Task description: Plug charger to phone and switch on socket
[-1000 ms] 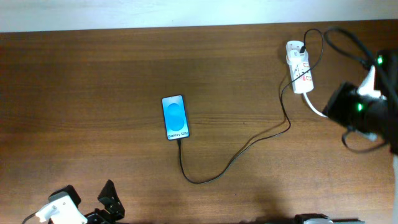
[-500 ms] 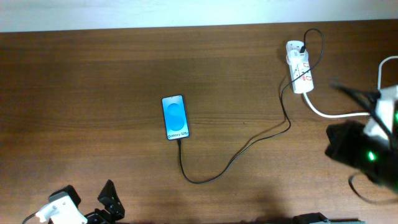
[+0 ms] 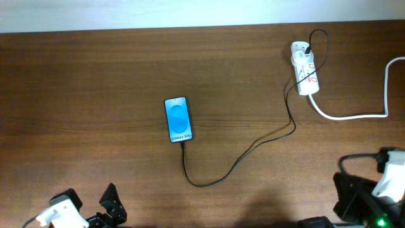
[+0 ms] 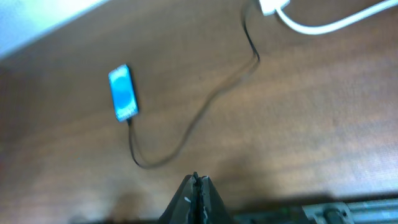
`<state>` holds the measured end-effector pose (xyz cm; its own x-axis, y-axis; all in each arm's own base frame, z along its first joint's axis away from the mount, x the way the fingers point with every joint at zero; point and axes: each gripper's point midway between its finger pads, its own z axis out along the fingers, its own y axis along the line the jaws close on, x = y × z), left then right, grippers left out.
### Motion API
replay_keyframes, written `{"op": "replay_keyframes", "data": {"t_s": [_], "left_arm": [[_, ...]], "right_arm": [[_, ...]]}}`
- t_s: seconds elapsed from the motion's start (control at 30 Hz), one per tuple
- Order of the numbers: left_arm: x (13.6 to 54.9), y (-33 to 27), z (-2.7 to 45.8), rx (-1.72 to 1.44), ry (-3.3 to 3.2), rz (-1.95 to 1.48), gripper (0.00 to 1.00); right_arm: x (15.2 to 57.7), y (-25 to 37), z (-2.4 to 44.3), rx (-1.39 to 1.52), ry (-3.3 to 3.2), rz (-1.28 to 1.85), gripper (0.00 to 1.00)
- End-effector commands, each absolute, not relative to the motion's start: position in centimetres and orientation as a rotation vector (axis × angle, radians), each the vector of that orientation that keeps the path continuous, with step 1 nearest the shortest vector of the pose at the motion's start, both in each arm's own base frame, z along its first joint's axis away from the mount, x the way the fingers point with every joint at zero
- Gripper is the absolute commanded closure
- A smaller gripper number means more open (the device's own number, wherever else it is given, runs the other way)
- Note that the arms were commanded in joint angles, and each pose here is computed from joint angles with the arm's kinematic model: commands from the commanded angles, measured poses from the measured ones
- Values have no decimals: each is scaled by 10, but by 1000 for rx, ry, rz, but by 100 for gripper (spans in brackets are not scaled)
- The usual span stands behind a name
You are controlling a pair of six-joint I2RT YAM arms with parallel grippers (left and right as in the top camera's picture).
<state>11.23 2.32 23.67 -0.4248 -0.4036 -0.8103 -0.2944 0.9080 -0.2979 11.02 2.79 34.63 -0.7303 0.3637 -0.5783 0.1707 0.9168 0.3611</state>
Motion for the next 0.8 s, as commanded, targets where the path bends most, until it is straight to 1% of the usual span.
{"op": "replay_keyframes", "data": {"t_s": [0.0, 0.07, 0.1, 0.13, 0.2, 0.27, 0.3, 0.57, 0.77], "left_arm": [[112, 22, 237, -505, 2034, -149, 1], [112, 22, 237, -505, 2034, -149, 1], [112, 22, 237, -505, 2034, -149, 1], [112, 22, 237, -505, 2034, -149, 1], [112, 22, 237, -505, 2034, -149, 1], [112, 22, 237, -505, 2034, -149, 1], [112, 22, 237, -505, 2034, -149, 1], [112, 22, 237, -505, 2034, -149, 1], [112, 22, 237, -505, 2034, -150, 1]], "right_arm": [[94, 28, 331, 302, 2405, 359, 96], [87, 26, 328, 299, 2388, 362, 96], [85, 26, 328, 298, 2381, 363, 92], [84, 26, 328, 297, 2374, 365, 82], [82, 26, 329, 296, 2367, 367, 52], [82, 26, 329, 296, 2367, 367, 15], [82, 26, 329, 296, 2367, 367, 2], [82, 25, 329, 296, 2367, 365, 2], [85, 8, 328, 344, 2346, 246, 2]]}}
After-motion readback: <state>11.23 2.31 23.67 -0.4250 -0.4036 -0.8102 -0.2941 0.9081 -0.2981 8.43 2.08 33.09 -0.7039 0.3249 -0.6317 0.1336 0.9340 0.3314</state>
